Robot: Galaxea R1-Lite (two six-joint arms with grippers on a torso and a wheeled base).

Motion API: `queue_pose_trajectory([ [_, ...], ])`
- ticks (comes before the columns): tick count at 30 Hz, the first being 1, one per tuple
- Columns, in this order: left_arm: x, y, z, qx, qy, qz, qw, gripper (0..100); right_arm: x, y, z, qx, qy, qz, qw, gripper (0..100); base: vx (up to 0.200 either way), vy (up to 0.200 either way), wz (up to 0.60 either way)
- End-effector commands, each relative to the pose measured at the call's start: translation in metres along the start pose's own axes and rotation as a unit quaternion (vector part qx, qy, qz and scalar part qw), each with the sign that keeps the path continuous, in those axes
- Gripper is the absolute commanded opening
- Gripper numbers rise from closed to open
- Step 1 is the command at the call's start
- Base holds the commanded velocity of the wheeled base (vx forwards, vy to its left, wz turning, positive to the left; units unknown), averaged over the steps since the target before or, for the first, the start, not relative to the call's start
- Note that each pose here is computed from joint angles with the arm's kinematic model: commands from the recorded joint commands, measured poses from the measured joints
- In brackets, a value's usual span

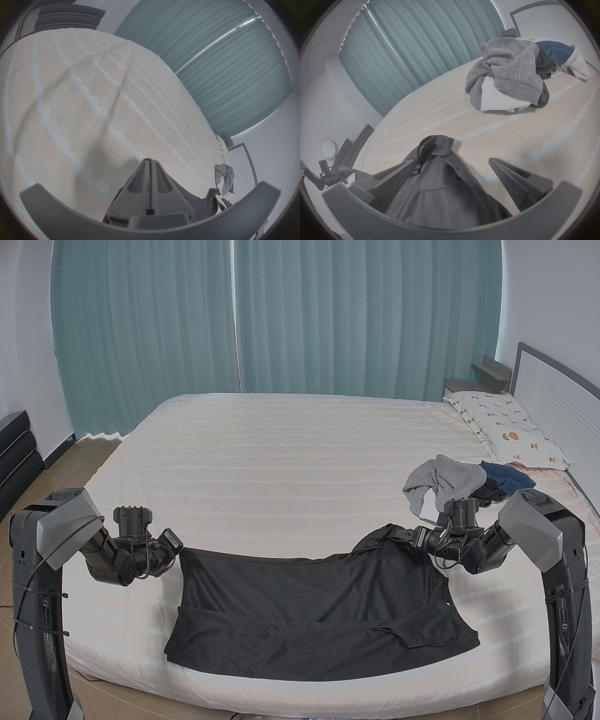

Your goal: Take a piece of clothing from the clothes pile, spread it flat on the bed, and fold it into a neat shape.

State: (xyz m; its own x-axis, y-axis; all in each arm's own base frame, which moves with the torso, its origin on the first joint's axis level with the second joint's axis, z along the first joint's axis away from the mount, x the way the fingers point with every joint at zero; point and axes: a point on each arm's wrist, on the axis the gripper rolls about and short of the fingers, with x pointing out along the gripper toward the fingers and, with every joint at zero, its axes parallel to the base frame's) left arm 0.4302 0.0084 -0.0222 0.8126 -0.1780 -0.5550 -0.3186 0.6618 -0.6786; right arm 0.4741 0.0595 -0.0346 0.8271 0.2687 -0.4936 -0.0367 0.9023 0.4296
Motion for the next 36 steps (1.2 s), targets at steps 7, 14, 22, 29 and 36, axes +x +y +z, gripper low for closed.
queue_pose_trajectory([
  [7, 0.0, 0.0, 0.0, 0.0, -0.001, 0.0, 1.0, 0, 0.008, 0.004, -0.01, -0.01, 0.009, 0.001, 0.9999, 100, 0.0, 0.0, 0.0],
  [14, 0.0, 0.0, 0.0, 0.0, -0.001, 0.0, 1.0, 0, 0.008, 0.002, -0.014, -0.025, 0.015, -0.002, 0.9996, 0, 0.0, 0.0, 0.0],
  [22, 0.0, 0.0, 0.001, 0.0, -0.001, -0.001, 1.0, 0, -0.006, -0.003, 0.005, -0.018, -0.005, -0.004, 0.9998, 0, 0.0, 0.0, 0.0],
  [29, -0.001, 0.0, 0.003, -0.002, -0.006, -0.001, 1.0, 0, -0.015, -0.012, 0.014, -0.004, -0.015, -0.01, 0.9998, 0, 0.0, 0.0, 0.0],
  [36, -0.001, -0.001, 0.005, -0.002, -0.012, -0.003, 0.9999, 0, -0.025, -0.015, 0.022, 0.018, -0.031, -0.006, 0.9993, 0, 0.0, 0.0, 0.0],
])
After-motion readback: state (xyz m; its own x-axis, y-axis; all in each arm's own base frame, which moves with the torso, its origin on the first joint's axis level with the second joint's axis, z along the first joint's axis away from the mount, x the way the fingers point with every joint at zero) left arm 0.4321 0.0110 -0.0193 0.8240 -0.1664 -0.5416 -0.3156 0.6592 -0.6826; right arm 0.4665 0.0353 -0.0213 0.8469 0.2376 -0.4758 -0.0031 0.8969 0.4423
